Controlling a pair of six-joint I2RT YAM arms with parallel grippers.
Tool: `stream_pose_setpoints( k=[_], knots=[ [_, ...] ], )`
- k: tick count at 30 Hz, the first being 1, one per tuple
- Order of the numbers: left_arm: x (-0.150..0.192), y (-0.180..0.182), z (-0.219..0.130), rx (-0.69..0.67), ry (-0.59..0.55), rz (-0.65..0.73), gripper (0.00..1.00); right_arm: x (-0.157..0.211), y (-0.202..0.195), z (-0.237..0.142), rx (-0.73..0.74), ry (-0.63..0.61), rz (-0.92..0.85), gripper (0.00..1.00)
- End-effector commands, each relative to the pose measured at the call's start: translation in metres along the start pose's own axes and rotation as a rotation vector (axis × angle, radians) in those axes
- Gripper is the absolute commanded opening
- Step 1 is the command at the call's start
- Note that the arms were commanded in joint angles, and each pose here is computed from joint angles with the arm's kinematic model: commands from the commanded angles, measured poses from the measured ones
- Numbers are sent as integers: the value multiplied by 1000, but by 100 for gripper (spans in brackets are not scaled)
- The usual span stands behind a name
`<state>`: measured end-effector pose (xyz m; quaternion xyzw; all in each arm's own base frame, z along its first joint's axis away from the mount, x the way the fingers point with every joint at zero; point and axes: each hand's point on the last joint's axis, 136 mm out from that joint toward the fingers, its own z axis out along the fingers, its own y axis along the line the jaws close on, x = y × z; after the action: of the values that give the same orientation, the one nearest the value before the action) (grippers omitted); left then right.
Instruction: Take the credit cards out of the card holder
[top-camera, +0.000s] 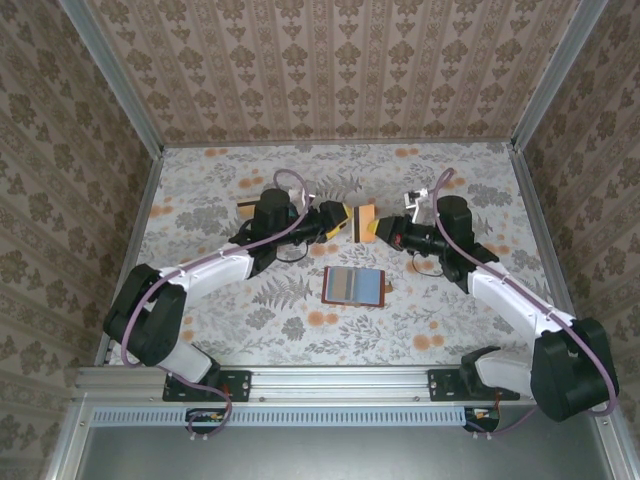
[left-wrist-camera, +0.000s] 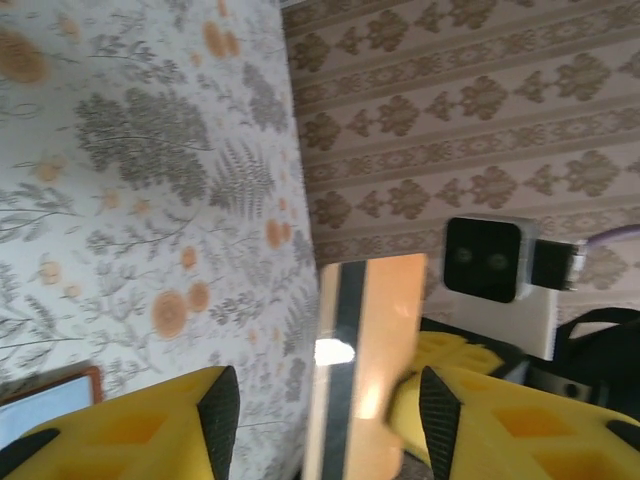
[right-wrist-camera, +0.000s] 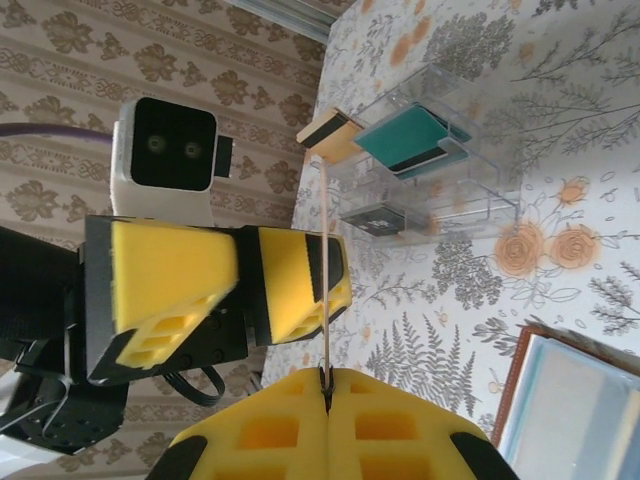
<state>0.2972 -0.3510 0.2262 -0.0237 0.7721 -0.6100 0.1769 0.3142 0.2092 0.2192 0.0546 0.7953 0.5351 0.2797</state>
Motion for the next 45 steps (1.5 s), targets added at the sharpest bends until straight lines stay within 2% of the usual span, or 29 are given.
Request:
stream_pose_setpoints(
  k=[1,11,17,19,21,23,24,25,27,29,32,38,43,45],
  knots=[
    [4,-17,3,93,24,1,52,-4,24,5,-82,12,-13,0],
    [15,-17,5,128,66,-8,42,-5,24,9,-89,18,-7,0],
    [15,-22,3,149,69,-3,23,-2,17,13,-84,29,3,0],
    [16,-24,2,157,71,1,13,-1,14,13,-78,29,5,0],
    [15,-26,2,161,69,5,2,0,11,14,-68,36,8,10],
    [16,-24,1,151,71,7,0,2,7,15,-59,46,7,18],
    [15,-23,0,144,70,9,0,3,5,15,-52,49,9,26],
    [15,-22,-1,136,69,12,0,3,4,15,-44,51,7,40],
    [14,-19,-4,116,70,21,0,5,0,12,-17,53,0,61],
    [11,-14,-10,85,67,33,0,5,-4,8,15,48,-14,72],
    [11,1,-23,-34,85,94,0,6,-7,2,60,45,-43,82],
    [-2,27,-76,-476,87,399,0,3,-7,-8,118,23,-85,100],
    [-31,38,-122,-725,30,685,0,-2,-2,-13,146,0,-124,100],
    [-41,36,-137,-795,16,851,0,-4,0,-15,155,-3,-140,100]
  ],
)
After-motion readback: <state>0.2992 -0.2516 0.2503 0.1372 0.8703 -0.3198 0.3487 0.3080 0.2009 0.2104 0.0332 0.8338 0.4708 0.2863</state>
